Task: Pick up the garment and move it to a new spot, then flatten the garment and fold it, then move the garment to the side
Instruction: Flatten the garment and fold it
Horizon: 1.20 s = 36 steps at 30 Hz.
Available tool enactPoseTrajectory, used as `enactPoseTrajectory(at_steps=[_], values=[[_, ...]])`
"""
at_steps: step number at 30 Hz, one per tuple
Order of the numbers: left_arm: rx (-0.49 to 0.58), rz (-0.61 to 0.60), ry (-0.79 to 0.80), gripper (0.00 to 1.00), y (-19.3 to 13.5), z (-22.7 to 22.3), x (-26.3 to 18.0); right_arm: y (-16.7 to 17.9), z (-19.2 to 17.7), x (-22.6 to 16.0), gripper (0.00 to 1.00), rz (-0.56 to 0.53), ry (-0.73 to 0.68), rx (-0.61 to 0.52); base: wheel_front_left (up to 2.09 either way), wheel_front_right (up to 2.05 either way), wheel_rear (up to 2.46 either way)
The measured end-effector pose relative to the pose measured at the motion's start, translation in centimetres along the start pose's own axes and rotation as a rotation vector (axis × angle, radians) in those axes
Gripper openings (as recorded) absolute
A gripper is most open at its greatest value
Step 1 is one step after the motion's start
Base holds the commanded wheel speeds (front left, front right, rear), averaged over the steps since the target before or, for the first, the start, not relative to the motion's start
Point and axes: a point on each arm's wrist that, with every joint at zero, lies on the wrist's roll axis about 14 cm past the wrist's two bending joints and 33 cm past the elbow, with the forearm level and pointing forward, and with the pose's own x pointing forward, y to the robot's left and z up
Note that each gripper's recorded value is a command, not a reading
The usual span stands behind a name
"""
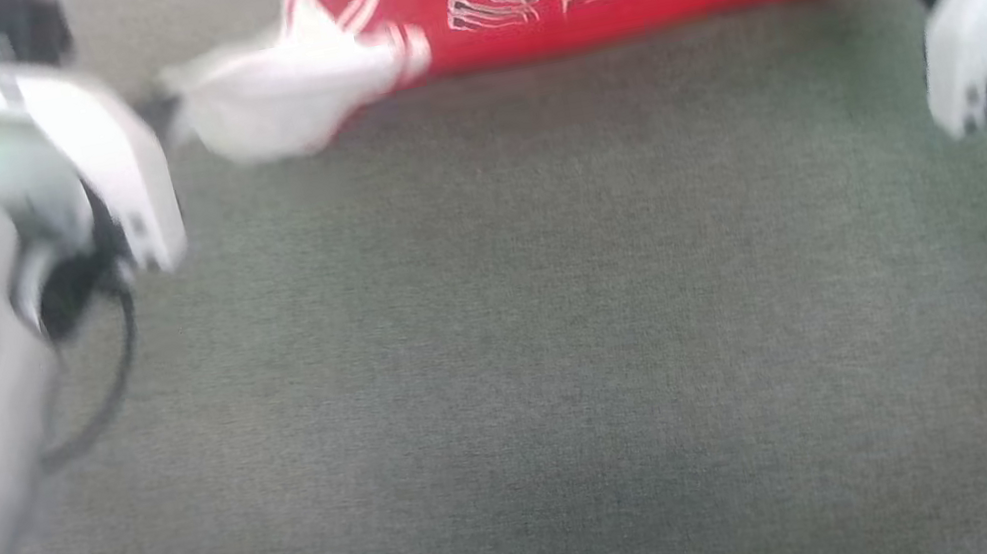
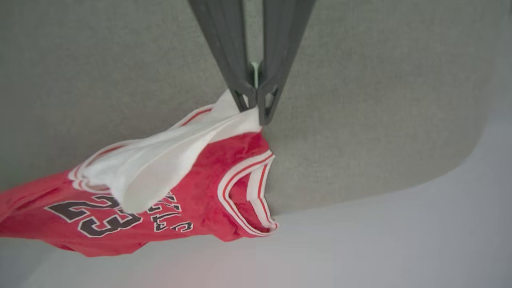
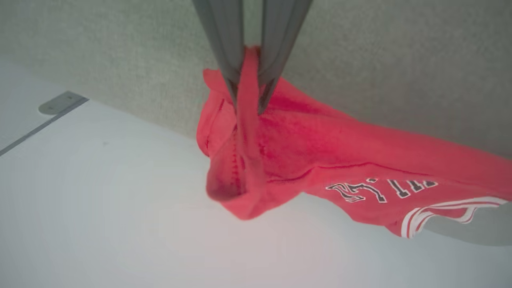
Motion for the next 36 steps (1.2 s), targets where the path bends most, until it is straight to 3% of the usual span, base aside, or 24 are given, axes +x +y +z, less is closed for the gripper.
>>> enactPoseTrajectory(at_steps=[15,26,36], values=[[-0.190,-0.016,0.151,0.00,-3.7,-12.5,-7.8,1.1,-8.8,-8.5,0.00,-0.022,0.035,0.088,0.00,0.00,0.00],[-0.308,-0.001,0.430,0.00,-6.9,-20.7,-14.2,3.9,-15.3,-14.4,0.00,0.006,0.198,0.135,0.00,0.00,0.00],[-0.386,-0.023,0.652,0.00,-10.1,-25.6,-18.2,5.8,-18.3,-19.0,0.00,0.032,0.311,0.185,0.00,0.00,0.00]])
